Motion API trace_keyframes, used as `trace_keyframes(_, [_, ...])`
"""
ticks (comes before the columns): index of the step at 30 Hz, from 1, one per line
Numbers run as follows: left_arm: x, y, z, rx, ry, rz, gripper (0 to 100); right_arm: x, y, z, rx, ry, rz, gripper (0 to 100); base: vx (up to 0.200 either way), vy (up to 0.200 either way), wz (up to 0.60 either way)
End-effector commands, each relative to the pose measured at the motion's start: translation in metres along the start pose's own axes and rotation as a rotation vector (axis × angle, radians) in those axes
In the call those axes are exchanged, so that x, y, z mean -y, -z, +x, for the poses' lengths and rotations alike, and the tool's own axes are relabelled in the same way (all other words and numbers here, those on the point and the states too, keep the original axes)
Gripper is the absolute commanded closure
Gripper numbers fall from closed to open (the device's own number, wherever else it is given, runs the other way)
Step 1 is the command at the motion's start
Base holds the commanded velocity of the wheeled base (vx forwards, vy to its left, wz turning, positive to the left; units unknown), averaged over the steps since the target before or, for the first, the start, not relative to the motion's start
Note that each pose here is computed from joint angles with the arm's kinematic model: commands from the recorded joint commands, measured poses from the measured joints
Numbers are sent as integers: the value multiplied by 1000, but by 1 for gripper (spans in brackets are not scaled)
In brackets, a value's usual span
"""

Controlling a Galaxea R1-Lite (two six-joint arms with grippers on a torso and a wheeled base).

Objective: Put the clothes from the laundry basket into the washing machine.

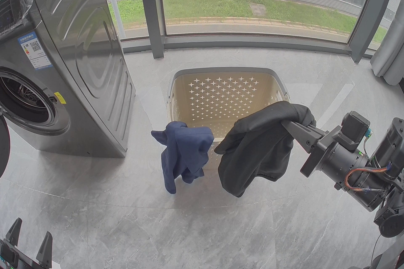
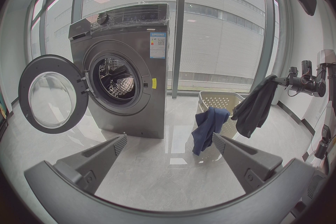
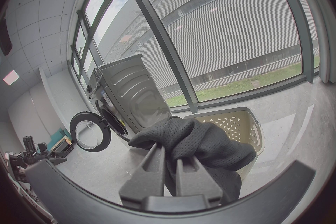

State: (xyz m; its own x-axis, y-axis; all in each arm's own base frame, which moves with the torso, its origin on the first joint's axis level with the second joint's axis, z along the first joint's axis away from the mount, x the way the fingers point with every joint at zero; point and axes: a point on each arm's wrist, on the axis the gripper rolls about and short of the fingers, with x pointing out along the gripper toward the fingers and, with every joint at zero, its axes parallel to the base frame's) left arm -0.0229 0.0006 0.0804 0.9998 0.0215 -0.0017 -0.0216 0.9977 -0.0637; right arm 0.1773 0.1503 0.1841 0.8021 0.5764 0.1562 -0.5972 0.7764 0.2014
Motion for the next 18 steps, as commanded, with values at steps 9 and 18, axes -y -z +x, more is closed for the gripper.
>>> trace_keyframes(9, [0, 5, 0, 0, 0, 1, 0, 0, 0, 1, 5, 0, 4, 100, -44, 22, 0])
trace_keyframes(18, [0, 5, 0, 0, -2, 1, 0, 3, -1, 2, 9, 12, -3, 100, 0, 200, 0])
